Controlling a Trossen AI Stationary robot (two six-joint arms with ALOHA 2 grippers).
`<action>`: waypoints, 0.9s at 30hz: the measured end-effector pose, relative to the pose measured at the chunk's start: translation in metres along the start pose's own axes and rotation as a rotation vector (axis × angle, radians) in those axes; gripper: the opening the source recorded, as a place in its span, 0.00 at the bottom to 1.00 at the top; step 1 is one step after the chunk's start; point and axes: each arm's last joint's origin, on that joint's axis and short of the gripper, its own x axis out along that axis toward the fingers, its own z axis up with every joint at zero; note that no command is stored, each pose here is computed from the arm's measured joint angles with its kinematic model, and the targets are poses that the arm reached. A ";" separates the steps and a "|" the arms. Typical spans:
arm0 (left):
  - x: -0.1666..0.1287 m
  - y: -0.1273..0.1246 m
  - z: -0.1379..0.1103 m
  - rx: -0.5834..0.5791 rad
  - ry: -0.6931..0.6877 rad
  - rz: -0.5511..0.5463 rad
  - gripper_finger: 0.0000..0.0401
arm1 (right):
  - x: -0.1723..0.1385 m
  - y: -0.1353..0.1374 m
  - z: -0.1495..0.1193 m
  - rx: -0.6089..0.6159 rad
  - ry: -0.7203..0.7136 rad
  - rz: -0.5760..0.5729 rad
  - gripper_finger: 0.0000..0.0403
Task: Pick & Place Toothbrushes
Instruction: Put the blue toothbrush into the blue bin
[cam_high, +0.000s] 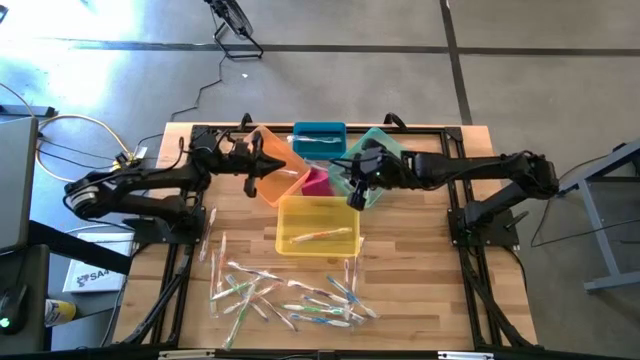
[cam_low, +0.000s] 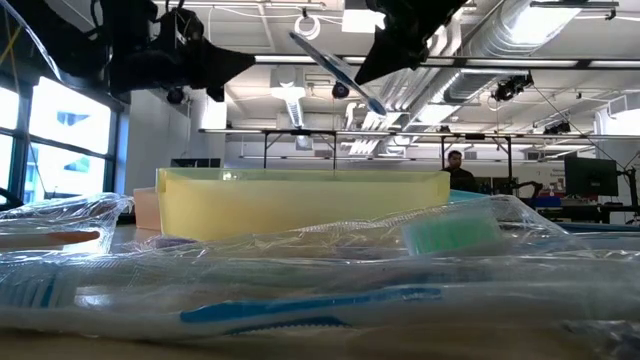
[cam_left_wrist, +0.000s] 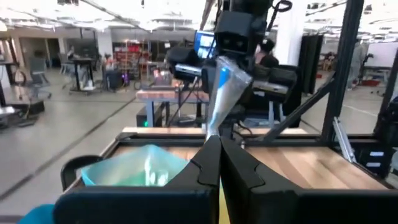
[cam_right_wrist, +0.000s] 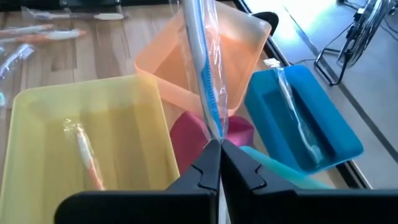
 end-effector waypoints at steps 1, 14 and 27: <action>0.001 0.001 -0.001 0.002 -0.005 0.007 0.00 | 0.000 0.000 0.001 0.000 -0.005 0.000 0.01; 0.049 -0.007 0.009 -0.013 -0.028 -0.101 0.34 | 0.010 0.002 0.002 -0.016 -0.023 -0.006 0.01; 0.065 -0.012 0.003 0.009 0.046 -0.058 0.36 | 0.011 0.003 0.005 -0.012 -0.062 -0.002 0.01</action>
